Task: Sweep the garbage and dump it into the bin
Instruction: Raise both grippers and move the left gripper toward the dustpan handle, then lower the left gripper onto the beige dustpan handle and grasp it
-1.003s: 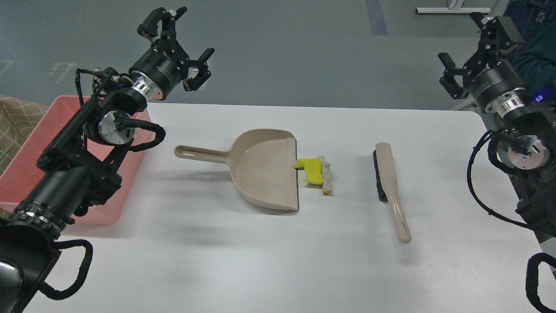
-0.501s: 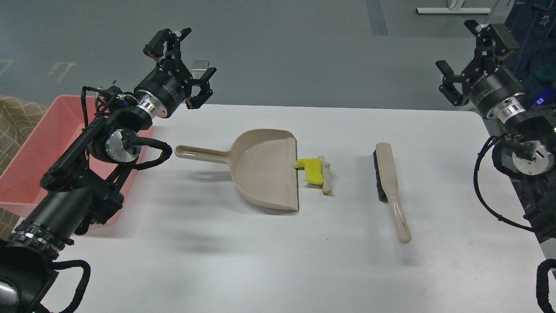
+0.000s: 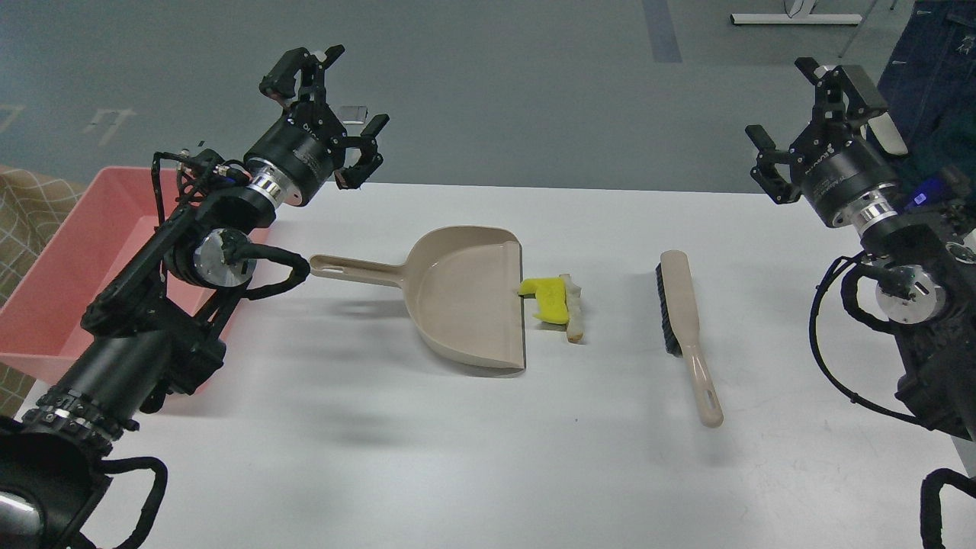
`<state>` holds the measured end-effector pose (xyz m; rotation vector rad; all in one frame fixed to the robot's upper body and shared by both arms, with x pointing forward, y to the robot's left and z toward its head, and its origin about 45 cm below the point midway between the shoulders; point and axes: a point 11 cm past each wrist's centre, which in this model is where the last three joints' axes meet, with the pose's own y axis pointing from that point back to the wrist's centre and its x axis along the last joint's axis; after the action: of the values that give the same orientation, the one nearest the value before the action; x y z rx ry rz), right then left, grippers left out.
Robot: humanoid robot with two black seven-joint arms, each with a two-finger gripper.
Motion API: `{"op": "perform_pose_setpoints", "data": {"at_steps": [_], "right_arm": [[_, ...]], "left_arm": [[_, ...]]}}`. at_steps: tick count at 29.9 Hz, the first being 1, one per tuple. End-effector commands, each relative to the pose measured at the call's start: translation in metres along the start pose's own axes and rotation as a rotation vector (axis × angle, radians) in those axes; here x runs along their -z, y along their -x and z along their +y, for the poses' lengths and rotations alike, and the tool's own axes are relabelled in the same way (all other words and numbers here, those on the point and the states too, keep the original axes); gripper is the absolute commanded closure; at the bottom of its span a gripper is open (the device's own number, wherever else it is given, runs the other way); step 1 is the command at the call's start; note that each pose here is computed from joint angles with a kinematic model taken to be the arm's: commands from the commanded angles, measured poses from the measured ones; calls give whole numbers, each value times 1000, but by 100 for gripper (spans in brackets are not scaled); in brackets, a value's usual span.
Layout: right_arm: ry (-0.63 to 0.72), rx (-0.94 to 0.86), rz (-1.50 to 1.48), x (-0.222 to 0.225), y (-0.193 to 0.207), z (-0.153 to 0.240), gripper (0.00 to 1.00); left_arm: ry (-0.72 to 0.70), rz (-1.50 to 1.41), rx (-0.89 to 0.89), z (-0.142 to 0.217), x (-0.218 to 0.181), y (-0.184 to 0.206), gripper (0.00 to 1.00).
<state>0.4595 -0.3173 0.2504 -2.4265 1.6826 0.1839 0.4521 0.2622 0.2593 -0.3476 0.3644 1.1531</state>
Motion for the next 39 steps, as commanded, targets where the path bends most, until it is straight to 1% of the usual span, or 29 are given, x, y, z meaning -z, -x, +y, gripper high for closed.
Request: {"op": "perform_pose_setpoints", "data": {"at_steps": [1, 8, 17, 21, 26, 30, 34, 36, 39], "right_arm": [[1, -8, -2, -1, -1, 0, 0], [-9, -59, -26, -5, -16, 13, 0], [-11, -55, -23, -3, -15, 13, 0], [-20, -48, -15, 2, -14, 12, 0], [-23, -50, -13, 3, -15, 12, 0], [-20, -50, -15, 2, -14, 12, 0], [-17, -65, -13, 0, -17, 13, 0], [-17, -65, -13, 0, -17, 13, 0], [-17, -69, -14, 0, -17, 13, 0]], "left_arm": [[-24, -11, 21, 3, 12, 3, 2], [-18, -21, 37, 6, 12, 8, 2], [-27, -35, 33, 7, 15, 7, 2], [-9, -129, 101, 12, 8, 26, 2], [-7, -345, 189, 38, -4, 51, 2], [-18, -485, 225, 55, -10, 60, 2], [-80, -730, 243, 83, -2, 55, 2], [-100, -808, 251, 90, 1, 54, 2], [-144, -943, 247, 112, 13, 49, 2]]}}
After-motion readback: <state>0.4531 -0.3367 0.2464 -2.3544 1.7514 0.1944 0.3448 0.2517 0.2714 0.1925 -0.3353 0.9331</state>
